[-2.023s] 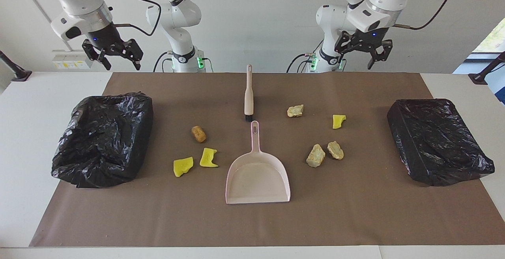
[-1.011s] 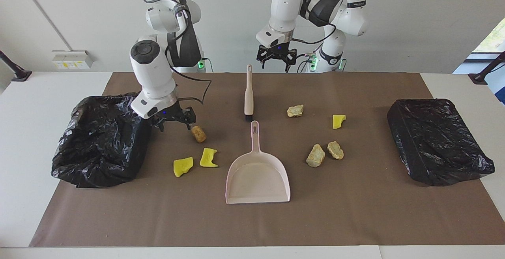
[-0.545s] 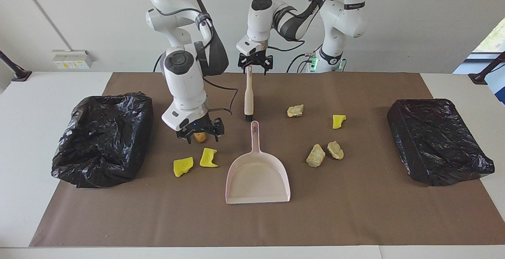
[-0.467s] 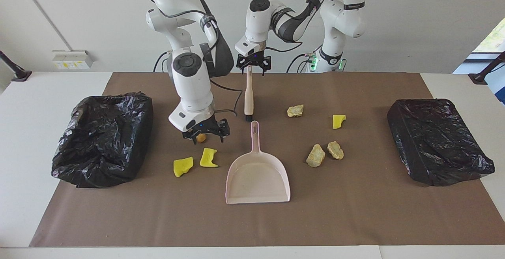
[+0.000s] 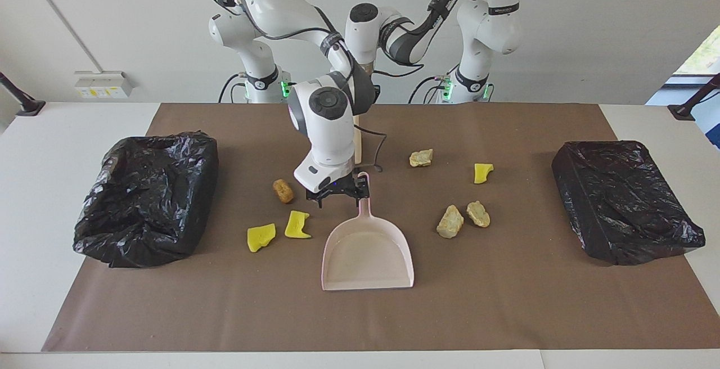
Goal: Sweep and dump trash in bin
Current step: 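Grasp the brush with the left gripper while the right gripper lowers the dustpan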
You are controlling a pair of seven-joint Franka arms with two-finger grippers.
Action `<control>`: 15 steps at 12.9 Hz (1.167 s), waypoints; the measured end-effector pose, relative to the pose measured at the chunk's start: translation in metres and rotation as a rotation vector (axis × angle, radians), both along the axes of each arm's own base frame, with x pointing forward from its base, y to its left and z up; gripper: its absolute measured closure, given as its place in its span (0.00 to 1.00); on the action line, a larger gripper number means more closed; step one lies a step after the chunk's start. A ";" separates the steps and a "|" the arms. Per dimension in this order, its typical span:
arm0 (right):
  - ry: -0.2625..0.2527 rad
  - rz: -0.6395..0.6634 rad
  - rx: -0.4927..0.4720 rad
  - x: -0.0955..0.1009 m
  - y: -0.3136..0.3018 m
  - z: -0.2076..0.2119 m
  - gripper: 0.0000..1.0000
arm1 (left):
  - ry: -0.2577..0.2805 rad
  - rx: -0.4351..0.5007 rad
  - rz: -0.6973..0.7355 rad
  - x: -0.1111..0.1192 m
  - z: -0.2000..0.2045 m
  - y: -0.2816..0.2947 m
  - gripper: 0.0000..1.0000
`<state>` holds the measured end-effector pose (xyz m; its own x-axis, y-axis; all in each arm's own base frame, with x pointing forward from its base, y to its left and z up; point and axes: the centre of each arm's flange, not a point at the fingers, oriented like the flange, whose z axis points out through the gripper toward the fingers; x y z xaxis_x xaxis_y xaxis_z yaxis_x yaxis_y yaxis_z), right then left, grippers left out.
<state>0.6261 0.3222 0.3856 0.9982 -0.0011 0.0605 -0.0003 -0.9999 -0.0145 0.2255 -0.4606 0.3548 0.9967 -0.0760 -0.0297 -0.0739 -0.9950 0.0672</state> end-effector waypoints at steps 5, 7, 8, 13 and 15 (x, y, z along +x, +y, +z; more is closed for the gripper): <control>0.015 0.029 0.005 -0.009 0.026 -0.015 0.00 | 0.008 0.013 0.003 0.000 -0.003 0.001 0.74; 0.027 0.061 0.010 -0.015 0.038 -0.022 0.00 | 0.024 0.042 0.001 -0.002 -0.003 0.004 0.74; 0.038 0.092 0.008 -0.019 0.041 -0.028 0.00 | 0.034 0.060 0.001 -0.003 -0.001 0.007 0.74; 0.059 0.144 -0.004 -0.019 0.035 -0.039 0.39 | 0.117 0.188 -0.012 -0.001 0.018 0.038 0.74; 0.071 0.137 -0.010 -0.017 0.030 -0.038 0.62 | 0.134 0.206 -0.001 0.013 0.025 0.054 0.74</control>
